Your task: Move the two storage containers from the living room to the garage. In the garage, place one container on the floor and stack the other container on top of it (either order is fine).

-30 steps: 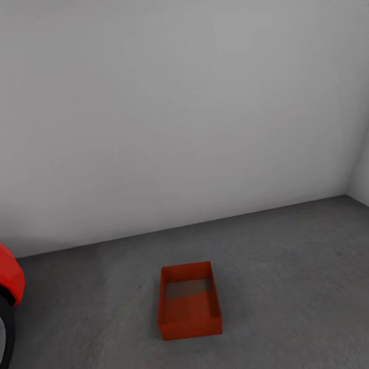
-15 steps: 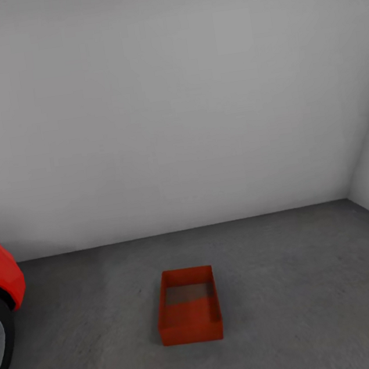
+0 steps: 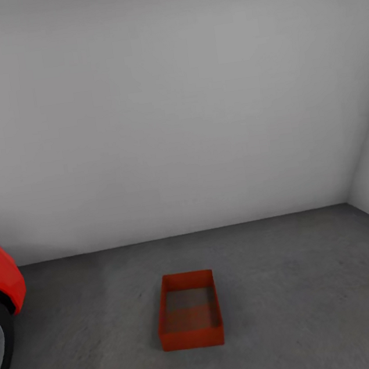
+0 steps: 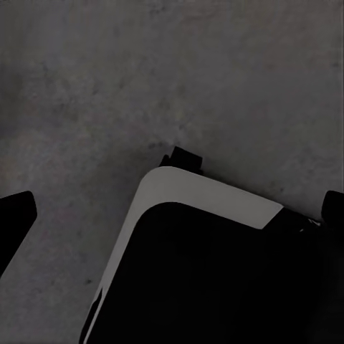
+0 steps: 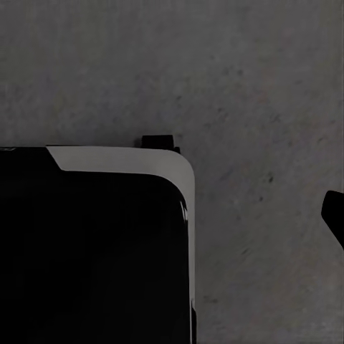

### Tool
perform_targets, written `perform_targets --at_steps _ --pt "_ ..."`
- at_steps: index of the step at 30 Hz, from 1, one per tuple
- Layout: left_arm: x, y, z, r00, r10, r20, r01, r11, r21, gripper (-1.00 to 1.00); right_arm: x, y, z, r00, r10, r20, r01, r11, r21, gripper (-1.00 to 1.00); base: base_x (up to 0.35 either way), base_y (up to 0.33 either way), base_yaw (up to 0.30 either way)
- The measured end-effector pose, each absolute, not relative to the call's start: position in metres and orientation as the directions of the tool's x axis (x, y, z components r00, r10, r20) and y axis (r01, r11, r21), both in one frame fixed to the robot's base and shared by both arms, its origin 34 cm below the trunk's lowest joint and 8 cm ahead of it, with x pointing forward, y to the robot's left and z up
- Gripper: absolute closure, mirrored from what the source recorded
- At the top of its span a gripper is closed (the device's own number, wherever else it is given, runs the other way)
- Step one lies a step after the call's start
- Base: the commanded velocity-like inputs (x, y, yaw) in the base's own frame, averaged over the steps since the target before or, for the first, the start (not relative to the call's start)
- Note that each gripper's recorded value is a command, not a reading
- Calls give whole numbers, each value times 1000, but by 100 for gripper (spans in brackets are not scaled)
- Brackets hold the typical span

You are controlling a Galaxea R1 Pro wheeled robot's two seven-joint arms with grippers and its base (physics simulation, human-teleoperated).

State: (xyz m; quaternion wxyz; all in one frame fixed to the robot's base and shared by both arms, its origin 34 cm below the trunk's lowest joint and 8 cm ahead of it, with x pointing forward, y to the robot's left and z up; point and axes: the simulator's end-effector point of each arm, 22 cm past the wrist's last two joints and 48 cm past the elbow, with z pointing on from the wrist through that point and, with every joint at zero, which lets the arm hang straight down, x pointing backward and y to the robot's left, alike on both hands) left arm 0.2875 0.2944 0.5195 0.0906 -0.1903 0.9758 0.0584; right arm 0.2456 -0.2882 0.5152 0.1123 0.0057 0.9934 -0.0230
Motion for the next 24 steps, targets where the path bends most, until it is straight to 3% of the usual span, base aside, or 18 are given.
perform_targets --at_steps 24 --pt "302 295 526 -903 -361 -234 -385 920 66 -100 260 -288 520 -965 6 -260 18 999 -43 -100 0 0 0"
